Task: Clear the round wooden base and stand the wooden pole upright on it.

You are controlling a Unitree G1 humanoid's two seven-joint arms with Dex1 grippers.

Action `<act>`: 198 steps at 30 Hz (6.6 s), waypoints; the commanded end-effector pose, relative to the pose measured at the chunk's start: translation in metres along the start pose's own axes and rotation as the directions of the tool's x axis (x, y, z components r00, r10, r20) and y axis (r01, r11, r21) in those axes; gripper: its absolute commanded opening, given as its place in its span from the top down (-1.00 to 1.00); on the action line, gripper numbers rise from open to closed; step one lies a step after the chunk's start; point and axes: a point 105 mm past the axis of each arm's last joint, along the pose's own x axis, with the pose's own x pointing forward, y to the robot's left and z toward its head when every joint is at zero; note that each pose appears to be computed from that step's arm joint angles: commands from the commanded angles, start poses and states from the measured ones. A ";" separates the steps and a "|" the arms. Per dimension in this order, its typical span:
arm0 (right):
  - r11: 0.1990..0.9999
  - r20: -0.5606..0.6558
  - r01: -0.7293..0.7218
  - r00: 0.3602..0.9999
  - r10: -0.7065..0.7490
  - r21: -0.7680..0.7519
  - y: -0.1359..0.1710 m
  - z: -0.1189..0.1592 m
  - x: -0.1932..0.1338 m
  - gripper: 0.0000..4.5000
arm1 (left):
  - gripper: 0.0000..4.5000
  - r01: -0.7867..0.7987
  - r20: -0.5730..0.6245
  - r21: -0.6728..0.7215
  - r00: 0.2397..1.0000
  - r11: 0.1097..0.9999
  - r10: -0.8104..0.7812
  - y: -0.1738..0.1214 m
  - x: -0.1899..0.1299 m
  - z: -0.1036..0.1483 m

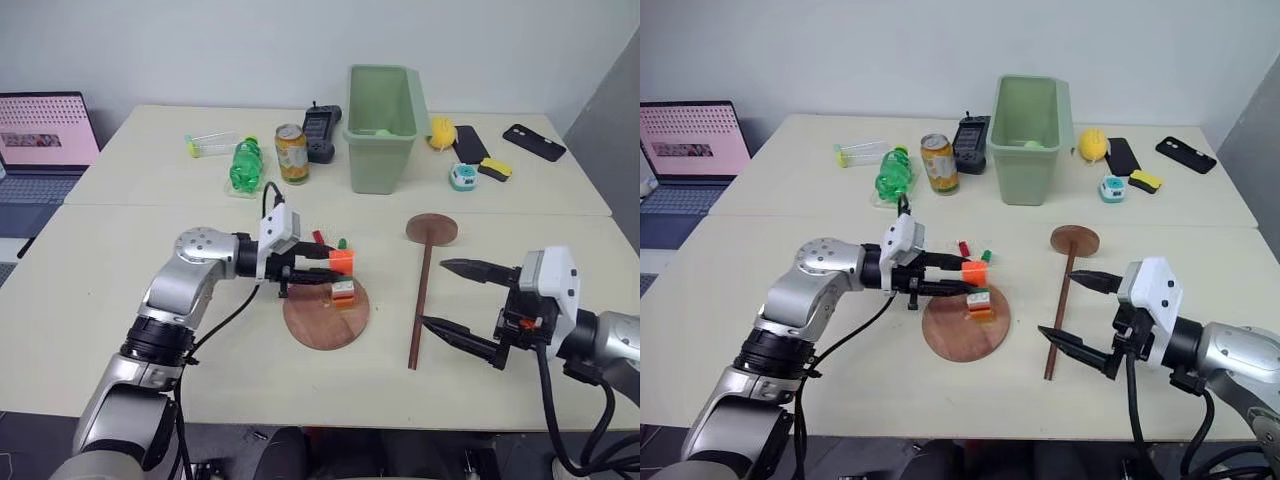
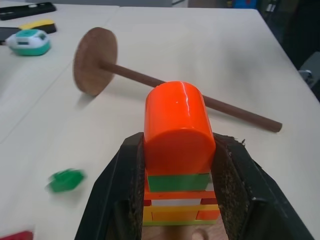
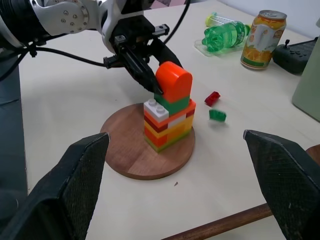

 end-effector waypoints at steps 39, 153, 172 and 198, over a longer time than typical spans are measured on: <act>0.959 0.016 -0.257 0.965 0.261 -0.123 -0.002 0.017 0.022 -1.00 | -0.59 -0.972 -0.172 -0.172 0.188 0.158 0.967 0.087 -0.269 -0.081; 0.983 0.556 -0.173 0.813 0.173 -0.053 0.023 0.077 0.145 0.89 | -0.93 -0.134 -0.322 0.104 0.933 0.985 0.161 -0.065 -0.093 -0.019; 0.980 0.531 -0.195 0.827 0.184 -0.035 0.028 0.063 0.150 0.89 | -0.93 -0.119 -0.319 0.107 0.936 0.987 0.147 -0.061 -0.094 -0.019; 0.976 0.426 -0.216 0.884 0.189 0.015 0.028 0.023 0.159 0.89 | -0.93 -0.121 -0.316 0.106 0.937 0.987 0.148 -0.060 -0.095 -0.022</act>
